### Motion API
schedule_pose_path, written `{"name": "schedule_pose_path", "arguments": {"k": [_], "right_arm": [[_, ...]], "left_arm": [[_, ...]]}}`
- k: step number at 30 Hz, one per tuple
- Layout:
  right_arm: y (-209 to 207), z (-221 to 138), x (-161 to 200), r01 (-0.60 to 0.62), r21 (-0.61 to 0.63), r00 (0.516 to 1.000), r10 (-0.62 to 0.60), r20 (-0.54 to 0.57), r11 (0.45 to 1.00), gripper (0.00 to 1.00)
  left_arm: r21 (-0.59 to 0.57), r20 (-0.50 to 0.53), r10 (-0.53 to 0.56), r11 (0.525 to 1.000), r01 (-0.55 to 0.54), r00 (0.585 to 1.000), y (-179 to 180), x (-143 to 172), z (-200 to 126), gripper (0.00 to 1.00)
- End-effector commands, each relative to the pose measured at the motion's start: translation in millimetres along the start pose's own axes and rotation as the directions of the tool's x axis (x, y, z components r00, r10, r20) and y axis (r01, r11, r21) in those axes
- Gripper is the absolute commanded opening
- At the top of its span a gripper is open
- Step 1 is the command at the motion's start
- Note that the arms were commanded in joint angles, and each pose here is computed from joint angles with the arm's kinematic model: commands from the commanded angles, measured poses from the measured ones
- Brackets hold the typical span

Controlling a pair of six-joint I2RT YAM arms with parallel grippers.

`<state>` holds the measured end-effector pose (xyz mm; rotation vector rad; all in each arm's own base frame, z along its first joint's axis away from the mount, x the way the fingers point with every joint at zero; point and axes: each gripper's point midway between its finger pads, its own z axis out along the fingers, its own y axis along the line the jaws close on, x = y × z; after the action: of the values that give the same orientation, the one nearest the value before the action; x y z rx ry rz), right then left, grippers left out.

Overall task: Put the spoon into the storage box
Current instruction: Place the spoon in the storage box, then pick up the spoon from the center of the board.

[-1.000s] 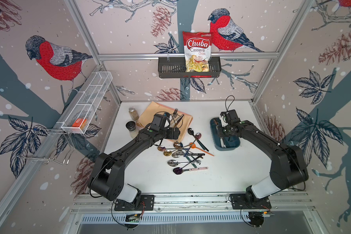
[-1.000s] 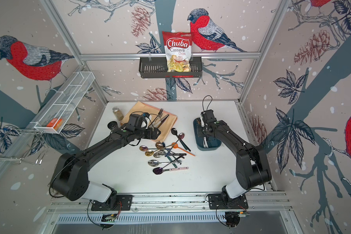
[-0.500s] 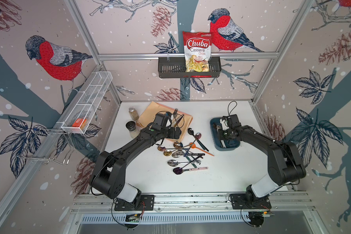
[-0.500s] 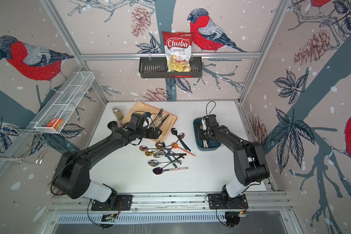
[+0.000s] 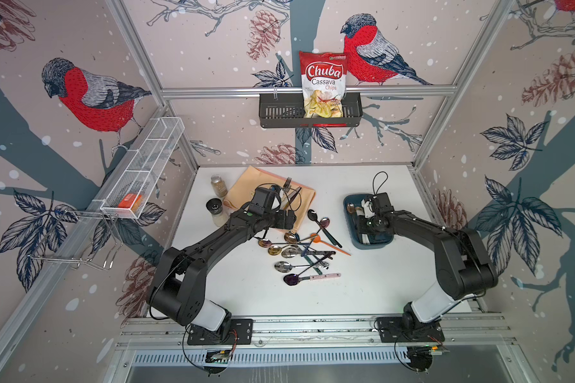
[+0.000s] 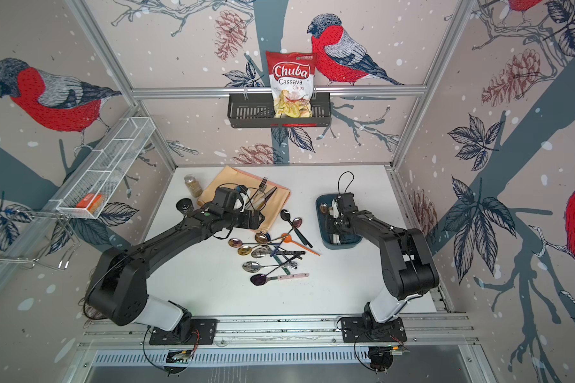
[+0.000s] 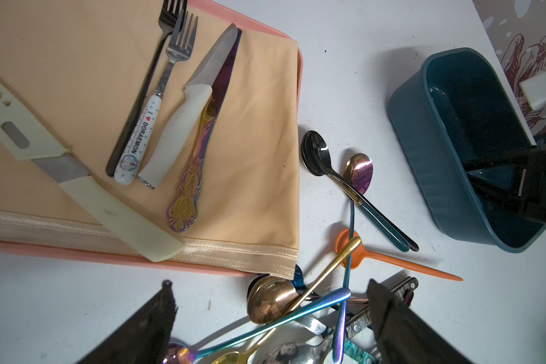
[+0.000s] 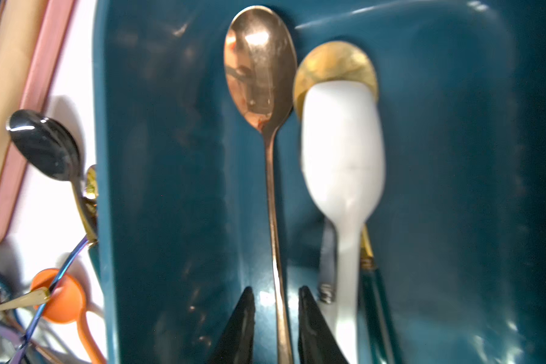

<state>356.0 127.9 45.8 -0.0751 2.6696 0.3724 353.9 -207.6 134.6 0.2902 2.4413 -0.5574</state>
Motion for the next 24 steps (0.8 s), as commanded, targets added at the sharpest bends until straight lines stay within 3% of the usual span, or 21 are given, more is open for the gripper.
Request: {"name": "schedule_pose_path", "arguments": {"k": [1, 7, 15, 24], "right_arm": [[-8, -9, -9, 0.034, 0.068, 0.999, -0.036, 0.018, 0.997, 0.32], [-5, -29, -29, 0.131, 0.167, 0.990, -0.137, 0.026, 0.977, 0.36], [58, -48, -54, 0.315, 0.156, 0.944, -0.326, 0.057, 0.936, 0.34], [113, 3, -21, 0.497, 0.106, 0.868, -0.492, -0.070, 0.861, 0.36]], "left_arm": [[-0.006, 0.015, 0.011, 1.000, -0.011, 1.000, 0, -3, -3, 0.96], [-0.020, 0.017, -0.007, 1.000, 0.007, 1.000, 6, 1, -6, 0.96], [0.014, 0.070, -0.215, 0.977, 0.214, 0.974, 46, 12, -23, 0.96], [-0.019, 0.087, -0.270, 0.962, 0.273, 0.959, 71, 26, -36, 0.96]]}}
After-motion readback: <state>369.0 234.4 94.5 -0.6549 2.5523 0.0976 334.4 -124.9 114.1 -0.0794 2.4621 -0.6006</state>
